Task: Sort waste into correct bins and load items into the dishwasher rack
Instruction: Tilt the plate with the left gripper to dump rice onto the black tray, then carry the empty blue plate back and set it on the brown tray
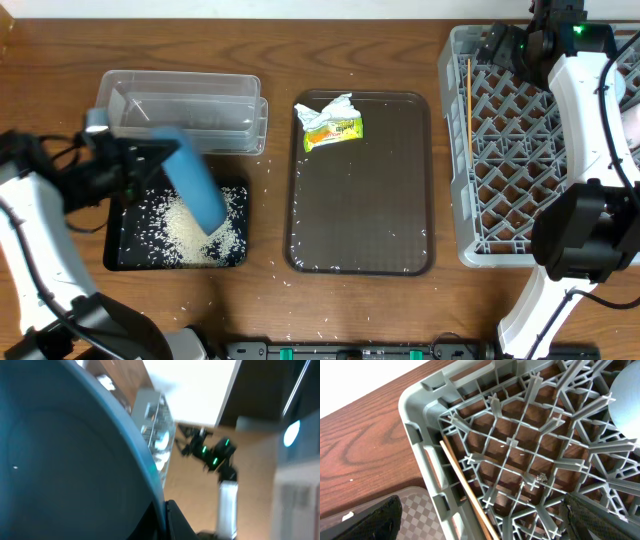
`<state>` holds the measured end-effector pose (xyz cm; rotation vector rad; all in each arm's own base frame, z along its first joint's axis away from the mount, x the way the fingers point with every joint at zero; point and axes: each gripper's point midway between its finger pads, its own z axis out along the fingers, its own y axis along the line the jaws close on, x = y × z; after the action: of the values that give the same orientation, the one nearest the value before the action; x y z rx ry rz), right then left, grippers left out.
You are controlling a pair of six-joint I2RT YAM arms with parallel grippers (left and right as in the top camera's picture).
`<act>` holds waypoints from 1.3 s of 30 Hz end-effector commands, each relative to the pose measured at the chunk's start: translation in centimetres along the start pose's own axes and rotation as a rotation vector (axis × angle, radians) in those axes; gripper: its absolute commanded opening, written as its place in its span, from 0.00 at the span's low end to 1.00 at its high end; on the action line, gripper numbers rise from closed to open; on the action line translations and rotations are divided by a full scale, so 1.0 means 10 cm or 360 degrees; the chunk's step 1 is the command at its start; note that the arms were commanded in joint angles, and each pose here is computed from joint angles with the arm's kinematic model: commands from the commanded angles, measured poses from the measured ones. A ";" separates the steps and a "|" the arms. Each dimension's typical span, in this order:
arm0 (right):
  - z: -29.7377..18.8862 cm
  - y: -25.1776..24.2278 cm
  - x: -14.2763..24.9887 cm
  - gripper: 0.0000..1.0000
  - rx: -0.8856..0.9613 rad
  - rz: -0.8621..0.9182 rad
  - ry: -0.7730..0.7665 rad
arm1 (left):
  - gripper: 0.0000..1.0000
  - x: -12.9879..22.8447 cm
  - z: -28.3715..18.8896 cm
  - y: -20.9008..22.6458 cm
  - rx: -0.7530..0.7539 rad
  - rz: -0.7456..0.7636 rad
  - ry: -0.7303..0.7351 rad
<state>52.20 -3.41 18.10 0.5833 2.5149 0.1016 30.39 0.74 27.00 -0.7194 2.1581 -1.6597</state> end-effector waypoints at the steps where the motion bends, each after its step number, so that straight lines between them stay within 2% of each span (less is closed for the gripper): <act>1: 0.02 -0.03 0.00 0.99 0.0008 0.0026 0.0005 | 0.06 0.24 0.27 -0.19 0.0046 0.0305 0.0154; 6: 0.02 -0.03 0.00 0.99 0.0008 0.0026 0.0005 | 0.06 0.57 0.77 -0.32 0.0043 0.0652 0.0416; 9: 0.02 -0.03 0.00 0.99 0.0008 0.0025 0.0005 | 0.06 0.70 1.16 -0.21 -0.0190 0.0782 0.0508; 12: 0.02 -0.03 0.00 0.99 0.0008 0.0025 0.0005 | 0.06 0.78 1.55 -0.03 -0.0528 0.0928 0.0467; 18: 0.02 -0.03 0.00 0.99 0.0008 0.0026 0.0005 | 0.06 1.29 2.13 -0.08 -0.0645 0.1381 0.0508; 24: 0.02 -0.03 0.00 0.99 0.0008 0.0026 0.0005 | 0.06 1.53 2.54 0.18 -0.0971 0.1739 0.0393; 31: 0.02 -0.03 0.00 0.99 0.0008 0.0025 0.0005 | 0.06 2.00 2.85 0.53 -0.1013 0.1828 0.0608; 35: 0.02 -0.03 0.00 0.99 0.0008 0.0025 0.0005 | 0.06 2.17 2.95 0.79 -0.1063 0.1738 0.0720; 39: 0.02 -0.03 0.00 0.99 0.0008 0.0025 0.0005 | 0.06 2.44 2.97 0.91 -0.0986 0.1660 0.0924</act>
<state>52.21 -3.41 18.11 0.5831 2.5146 0.1022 25.96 -34.19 11.55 0.7838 2.6519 -0.5769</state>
